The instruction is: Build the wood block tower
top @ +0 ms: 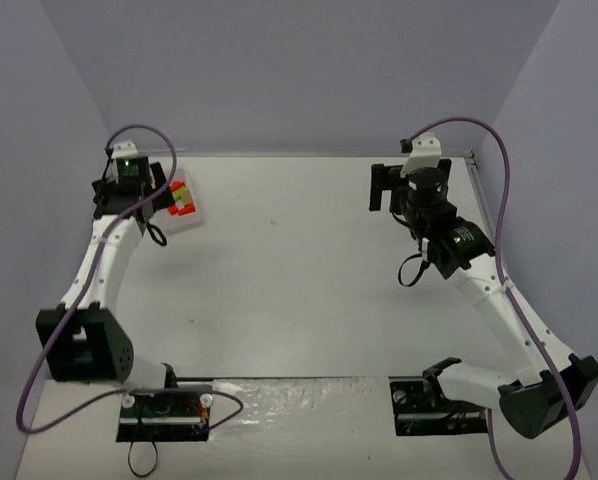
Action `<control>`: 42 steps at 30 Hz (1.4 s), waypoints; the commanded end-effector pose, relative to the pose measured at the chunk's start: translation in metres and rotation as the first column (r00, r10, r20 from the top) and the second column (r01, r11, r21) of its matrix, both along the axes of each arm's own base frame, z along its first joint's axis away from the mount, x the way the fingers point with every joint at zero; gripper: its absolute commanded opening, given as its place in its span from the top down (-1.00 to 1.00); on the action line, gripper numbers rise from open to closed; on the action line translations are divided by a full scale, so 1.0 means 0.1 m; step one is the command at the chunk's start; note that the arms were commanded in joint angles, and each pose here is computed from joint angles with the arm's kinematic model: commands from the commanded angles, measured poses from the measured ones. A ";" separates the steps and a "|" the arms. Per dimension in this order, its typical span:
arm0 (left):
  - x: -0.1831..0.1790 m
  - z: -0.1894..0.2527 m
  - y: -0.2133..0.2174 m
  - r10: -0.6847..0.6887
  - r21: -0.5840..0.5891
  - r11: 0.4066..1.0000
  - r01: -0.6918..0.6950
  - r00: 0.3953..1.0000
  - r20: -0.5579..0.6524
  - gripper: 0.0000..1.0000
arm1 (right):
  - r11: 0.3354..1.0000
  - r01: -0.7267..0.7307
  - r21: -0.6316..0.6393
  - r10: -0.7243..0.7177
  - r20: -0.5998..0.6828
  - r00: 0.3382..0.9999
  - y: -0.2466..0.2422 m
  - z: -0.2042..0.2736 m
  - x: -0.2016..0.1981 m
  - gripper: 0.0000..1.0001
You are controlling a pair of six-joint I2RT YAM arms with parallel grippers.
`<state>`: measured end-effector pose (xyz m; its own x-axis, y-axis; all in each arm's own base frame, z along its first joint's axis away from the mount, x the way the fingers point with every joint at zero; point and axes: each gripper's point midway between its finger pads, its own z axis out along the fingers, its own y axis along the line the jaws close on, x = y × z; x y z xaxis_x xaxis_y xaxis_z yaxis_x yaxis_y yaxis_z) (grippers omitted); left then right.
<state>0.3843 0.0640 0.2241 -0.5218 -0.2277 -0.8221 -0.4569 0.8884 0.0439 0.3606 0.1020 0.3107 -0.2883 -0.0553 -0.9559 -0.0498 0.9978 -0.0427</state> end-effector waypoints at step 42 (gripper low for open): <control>1.09 -0.30 0.31 -0.052 0.275 0.955 0.109 0.977 -0.205 1.00 | 0.998 0.000 0.067 -0.004 0.057 0.998 -0.10 -0.10 -0.29 -1.00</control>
